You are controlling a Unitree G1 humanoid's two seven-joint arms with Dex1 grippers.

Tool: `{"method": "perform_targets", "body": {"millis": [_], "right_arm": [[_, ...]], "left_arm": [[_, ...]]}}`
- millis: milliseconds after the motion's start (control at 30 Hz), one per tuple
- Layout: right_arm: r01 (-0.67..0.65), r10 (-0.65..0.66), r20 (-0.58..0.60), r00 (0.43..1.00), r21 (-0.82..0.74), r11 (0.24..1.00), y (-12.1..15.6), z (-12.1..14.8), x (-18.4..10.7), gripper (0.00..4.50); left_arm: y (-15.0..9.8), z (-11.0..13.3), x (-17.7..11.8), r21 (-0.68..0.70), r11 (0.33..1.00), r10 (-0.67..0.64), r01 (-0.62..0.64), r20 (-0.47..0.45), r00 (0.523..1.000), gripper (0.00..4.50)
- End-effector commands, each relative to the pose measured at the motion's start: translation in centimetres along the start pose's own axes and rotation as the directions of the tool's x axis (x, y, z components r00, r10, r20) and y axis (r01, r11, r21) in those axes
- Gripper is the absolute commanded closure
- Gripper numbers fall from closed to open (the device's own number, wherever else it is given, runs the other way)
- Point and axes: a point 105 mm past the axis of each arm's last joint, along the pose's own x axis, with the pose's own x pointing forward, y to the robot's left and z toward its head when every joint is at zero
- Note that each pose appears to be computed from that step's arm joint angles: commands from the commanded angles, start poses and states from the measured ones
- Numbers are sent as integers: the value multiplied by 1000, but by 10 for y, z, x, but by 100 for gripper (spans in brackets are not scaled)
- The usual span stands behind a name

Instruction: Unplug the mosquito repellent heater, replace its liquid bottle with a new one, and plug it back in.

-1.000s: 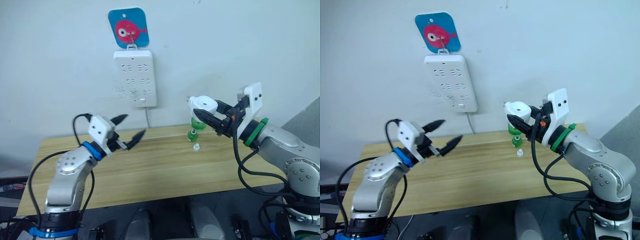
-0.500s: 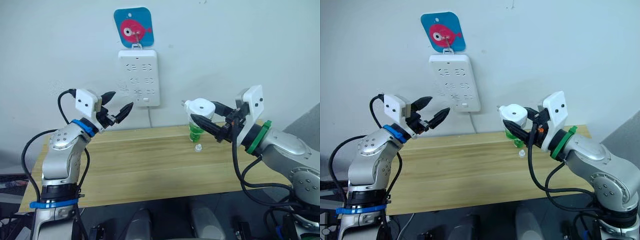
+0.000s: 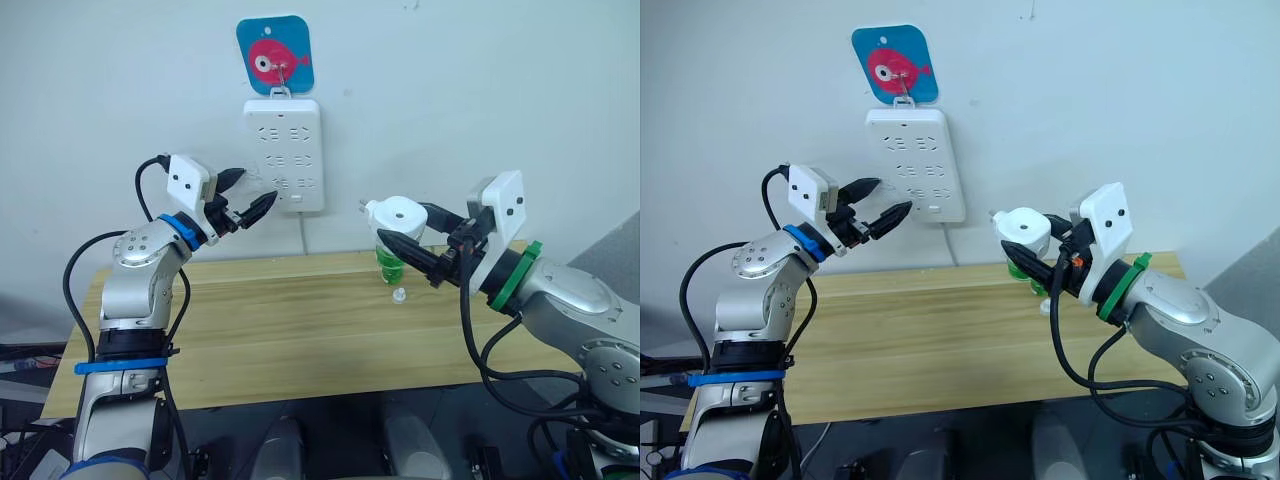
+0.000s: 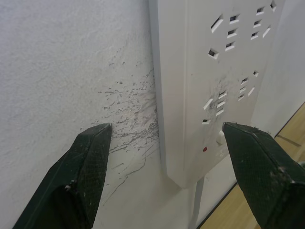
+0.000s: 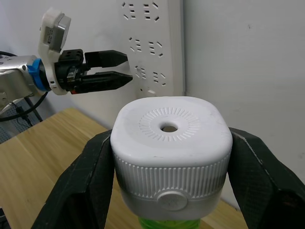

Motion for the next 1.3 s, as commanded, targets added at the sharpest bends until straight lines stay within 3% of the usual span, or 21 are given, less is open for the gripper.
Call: {"method": "perform_targets", "body": {"millis": [33, 267, 700, 833, 1300], "right_arm": [[-21, 23, 46, 999, -34, 999, 9, 11, -3, 152], [-15, 16, 42, 999, -32, 999, 9, 11, -5, 152], [-18, 19, 33, 999, -26, 1000, 10, 8, -5, 152], [-19, 20, 29, 999, -23, 1000, 10, 7, -5, 152], [-50, 50, 14, 999, -3, 999, 17, -2, -8, 152]], "left_arm": [[-4, 16, 11, 32, 997, -71, 70, 27, 997, 62], [-8, 25, 18, 83, 983, -165, 162, 20, 986, 62], [-28, 24, 19, 83, 984, -160, 158, 24, 987, 62], [-21, 22, 22, 59, 991, -120, 118, 21, 993, 62], [-44, 32, 15, -51, 946, -319, 320, 36, 947, 62]]}}
